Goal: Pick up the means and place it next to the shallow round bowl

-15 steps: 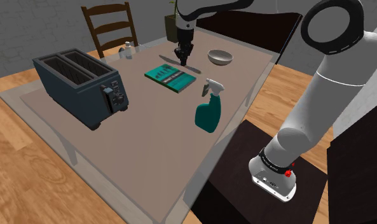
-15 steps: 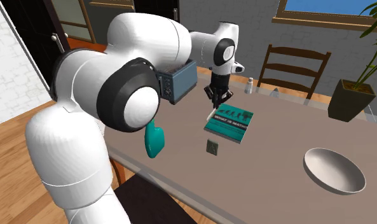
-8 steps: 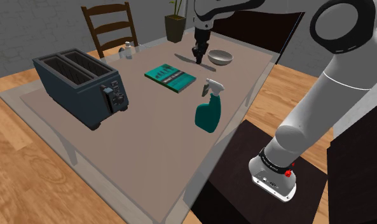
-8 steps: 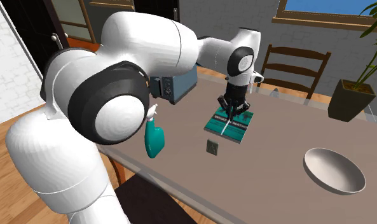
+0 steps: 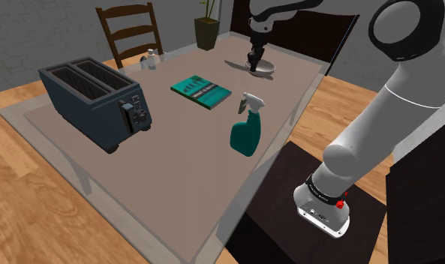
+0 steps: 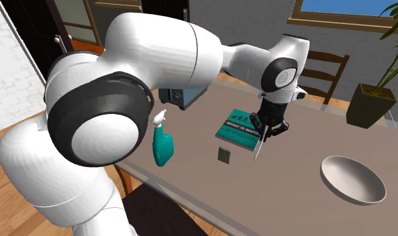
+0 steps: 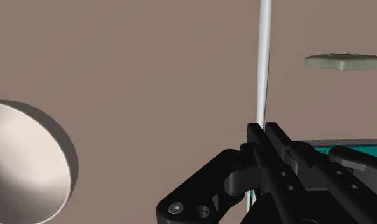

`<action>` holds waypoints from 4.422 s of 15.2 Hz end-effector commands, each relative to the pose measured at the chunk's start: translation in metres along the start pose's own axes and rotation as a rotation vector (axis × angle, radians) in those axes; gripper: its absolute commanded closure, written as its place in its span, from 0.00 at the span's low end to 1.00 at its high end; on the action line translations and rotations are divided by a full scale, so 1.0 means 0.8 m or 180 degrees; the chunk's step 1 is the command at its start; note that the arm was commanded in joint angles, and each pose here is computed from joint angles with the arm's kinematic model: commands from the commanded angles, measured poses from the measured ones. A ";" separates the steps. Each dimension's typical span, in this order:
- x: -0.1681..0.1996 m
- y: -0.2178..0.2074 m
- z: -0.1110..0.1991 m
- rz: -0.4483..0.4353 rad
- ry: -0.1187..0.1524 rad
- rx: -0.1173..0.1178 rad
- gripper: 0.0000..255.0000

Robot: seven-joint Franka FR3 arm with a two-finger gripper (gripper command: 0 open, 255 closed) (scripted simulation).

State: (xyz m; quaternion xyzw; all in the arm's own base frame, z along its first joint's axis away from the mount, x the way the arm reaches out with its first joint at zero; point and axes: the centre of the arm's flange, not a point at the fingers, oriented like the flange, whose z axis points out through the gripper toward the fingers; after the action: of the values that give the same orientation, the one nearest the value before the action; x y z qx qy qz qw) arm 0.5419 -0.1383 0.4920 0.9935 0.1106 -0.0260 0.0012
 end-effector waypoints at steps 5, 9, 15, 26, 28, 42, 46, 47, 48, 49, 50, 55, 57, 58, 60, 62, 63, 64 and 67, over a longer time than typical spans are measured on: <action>-0.039 0.092 0.005 -0.0005 0.0000 -0.0001 1.00; -0.068 0.151 0.006 -0.0005 0.0000 -0.0001 1.00; -0.111 0.240 0.008 -0.0005 0.0000 -0.0001 1.00; -0.191 0.403 0.012 -0.0005 0.0000 -0.0001 1.00; -0.198 0.417 0.019 -0.0005 0.0000 -0.0001 1.00; -0.193 0.417 0.111 -0.0005 0.0000 -0.0001 1.00; -0.191 0.417 0.137 -0.0005 0.0000 -0.0001 1.00; -0.191 0.417 0.144 -0.0005 0.0000 -0.0001 1.00; -0.191 0.417 0.151 -0.0005 0.0000 -0.0001 1.00; -0.190 0.417 0.157 -0.0005 0.0000 -0.0001 1.00; -0.190 0.417 0.162 -0.0005 0.0000 -0.0001 1.00; -0.190 0.417 0.162 -0.0005 0.0000 -0.0001 1.00; -0.190 0.417 0.162 -0.0005 0.0000 -0.0001 1.00; -0.190 0.417 0.162 -0.0005 0.0000 -0.0001 1.00; -0.190 0.418 0.162 -0.0005 0.0000 -0.0001 0.00; -0.190 0.418 0.162 -0.0005 0.0000 -0.0001 0.00; -0.190 0.418 0.162 -0.0005 0.0000 -0.0001 0.00; -0.190 0.417 0.162 -0.0005 0.0000 -0.0001 0.00; -0.190 0.417 0.113 -0.0005 0.0000 -0.0001 0.00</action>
State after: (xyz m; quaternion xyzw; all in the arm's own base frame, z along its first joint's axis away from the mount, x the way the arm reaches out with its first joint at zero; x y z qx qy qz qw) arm 0.4620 -0.5003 0.3952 0.9934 0.1114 -0.0257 0.0018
